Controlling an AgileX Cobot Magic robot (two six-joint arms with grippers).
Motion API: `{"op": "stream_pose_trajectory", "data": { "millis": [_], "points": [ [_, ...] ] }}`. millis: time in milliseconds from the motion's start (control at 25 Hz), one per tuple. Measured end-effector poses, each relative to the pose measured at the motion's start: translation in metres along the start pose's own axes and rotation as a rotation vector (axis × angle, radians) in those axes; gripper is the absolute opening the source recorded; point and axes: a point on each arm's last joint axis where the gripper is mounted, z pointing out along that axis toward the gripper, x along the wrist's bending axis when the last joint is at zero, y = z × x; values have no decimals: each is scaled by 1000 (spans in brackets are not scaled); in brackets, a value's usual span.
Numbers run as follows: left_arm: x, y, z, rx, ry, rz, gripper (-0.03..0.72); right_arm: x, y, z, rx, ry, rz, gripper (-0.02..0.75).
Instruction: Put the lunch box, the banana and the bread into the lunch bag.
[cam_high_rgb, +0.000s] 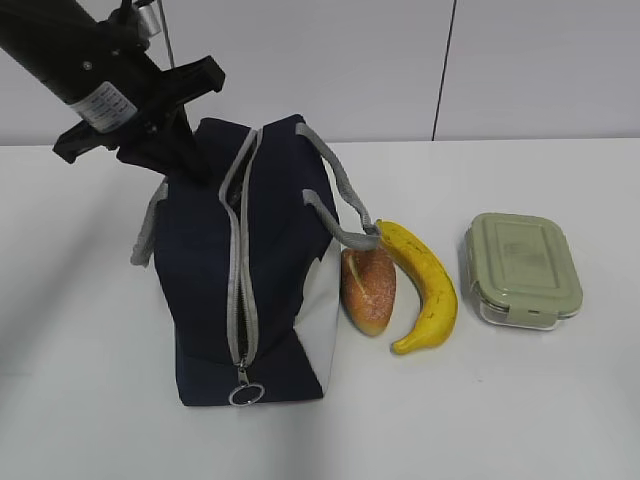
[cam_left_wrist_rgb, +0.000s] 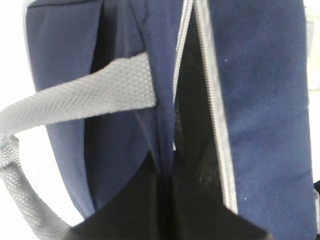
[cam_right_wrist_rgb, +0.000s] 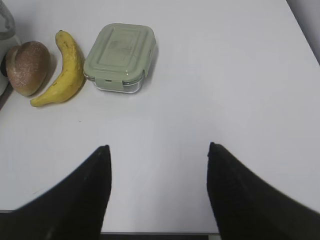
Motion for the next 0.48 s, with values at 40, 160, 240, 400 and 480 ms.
{"op": "stream_pose_trajectory", "data": {
  "millis": [40,160,240,400,480],
  "points": [
    [0,0,0,0,0,0,0,0,0,0,0,0,0,451],
    [0,0,0,0,0,0,-1,0,0,0,0,0,0,451],
    [0,0,0,0,0,0,-1,0,0,0,0,0,0,451],
    [0,0,0,-1,0,0,-1,0,0,0,0,0,0,451],
    [0,0,0,-1,-3,-2,-1,0,0,0,0,0,0,451]
  ]
}}
